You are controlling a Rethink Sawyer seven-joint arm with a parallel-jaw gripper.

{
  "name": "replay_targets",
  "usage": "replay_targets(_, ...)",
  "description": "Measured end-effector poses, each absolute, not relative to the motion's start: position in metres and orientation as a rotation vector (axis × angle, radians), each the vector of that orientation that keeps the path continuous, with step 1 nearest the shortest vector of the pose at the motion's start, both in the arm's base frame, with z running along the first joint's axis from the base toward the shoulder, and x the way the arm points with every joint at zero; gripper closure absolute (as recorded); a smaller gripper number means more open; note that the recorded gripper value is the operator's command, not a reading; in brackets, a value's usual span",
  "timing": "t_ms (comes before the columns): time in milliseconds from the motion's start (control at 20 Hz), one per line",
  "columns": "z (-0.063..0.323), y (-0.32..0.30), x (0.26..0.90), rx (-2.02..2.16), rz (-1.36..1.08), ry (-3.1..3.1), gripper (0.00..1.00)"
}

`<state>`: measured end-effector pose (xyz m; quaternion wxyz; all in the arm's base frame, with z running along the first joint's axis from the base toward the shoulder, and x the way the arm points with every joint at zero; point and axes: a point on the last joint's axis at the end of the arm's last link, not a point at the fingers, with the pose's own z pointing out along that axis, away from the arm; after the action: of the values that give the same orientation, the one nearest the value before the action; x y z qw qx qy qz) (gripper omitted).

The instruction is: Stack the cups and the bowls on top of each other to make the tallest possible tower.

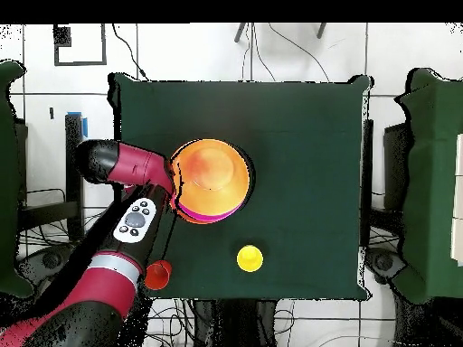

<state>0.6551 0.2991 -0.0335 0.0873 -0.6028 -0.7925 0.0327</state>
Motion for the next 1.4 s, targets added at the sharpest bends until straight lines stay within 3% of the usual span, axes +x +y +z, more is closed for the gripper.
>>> replay_targets(600, -0.037, 0.304, 0.661, -1.765, 0.11, -2.373, 0.0)
replay_targets(650, -0.035, 0.305, 0.663, -1.76, 0.109, -2.374, 1.0)
replay_targets(1400, -0.017, 0.304, 0.667, -1.749, 0.119, -2.362, 1.0)
